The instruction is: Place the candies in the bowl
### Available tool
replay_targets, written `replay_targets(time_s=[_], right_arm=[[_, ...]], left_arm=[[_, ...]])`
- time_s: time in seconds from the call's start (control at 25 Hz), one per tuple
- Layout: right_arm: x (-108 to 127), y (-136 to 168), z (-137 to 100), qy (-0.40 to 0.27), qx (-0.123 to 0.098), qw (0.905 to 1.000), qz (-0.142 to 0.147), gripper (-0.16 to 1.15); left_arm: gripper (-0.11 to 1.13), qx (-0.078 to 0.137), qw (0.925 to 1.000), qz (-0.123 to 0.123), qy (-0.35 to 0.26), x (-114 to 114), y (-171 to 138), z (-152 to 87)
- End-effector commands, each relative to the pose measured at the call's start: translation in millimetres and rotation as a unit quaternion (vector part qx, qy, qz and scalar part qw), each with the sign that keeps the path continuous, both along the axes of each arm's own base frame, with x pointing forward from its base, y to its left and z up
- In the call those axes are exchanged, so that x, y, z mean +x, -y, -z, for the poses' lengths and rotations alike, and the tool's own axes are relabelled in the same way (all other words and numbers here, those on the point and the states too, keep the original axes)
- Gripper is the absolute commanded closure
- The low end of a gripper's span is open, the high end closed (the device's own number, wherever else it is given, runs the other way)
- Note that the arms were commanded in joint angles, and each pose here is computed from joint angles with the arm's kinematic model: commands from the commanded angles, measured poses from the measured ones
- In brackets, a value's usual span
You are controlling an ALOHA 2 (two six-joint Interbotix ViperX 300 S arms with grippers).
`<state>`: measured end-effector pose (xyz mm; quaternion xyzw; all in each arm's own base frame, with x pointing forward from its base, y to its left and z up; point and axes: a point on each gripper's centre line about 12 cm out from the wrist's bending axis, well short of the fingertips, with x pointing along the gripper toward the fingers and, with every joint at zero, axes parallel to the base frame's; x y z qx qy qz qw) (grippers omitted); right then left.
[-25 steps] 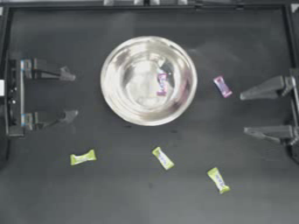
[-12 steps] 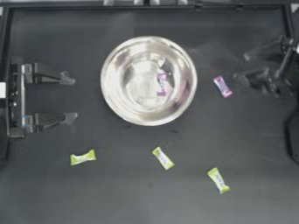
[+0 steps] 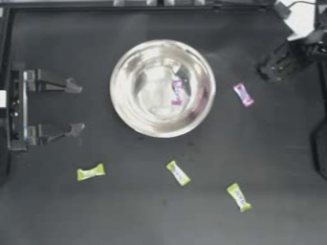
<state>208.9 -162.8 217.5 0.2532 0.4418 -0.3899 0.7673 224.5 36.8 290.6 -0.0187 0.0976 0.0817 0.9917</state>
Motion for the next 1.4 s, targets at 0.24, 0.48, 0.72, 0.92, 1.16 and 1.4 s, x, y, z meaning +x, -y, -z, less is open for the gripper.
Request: replay_targets(time_s=[0.24, 0.48, 0.72, 0.92, 1.16, 1.4], right_arm=[[25.3, 0.5, 26.5, -0.026, 0.021, 0.9994, 0.002, -0.01], [32.9, -3.6, 41.3, -0.024, 0.034, 0.9991, 0.005, -0.01], [32.6, -6.8, 58.7, -0.031, 0.048, 0.9983, 0.013, -0.01], [37.7, -12.7, 72.7, -0.035, 0.055, 0.9978, 0.007, -0.01], [37.5, -15.4, 85.9, -0.041, 0.063, 0.9971, 0.009, -0.01], [38.6, -13.4, 97.2, -0.055, 0.065, 0.9963, 0.011, -0.01]], left_arm=[[0.00, 0.001, 1.0000, -0.001, 0.008, 1.6, -0.4, -5.0], [0.00, 0.000, 1.0000, -0.001, 0.007, 1.5, -0.4, -4.9], [0.00, -0.002, 1.0000, -0.001, 0.007, 1.0, -0.2, -5.2], [0.00, -0.003, 1.0000, -0.001, 0.005, 1.5, -0.2, -4.3], [0.00, -0.005, 1.0000, -0.001, 0.005, 1.4, -0.2, -4.2], [0.00, -0.005, 1.0000, -0.001, 0.008, 1.2, -0.2, -6.1]])
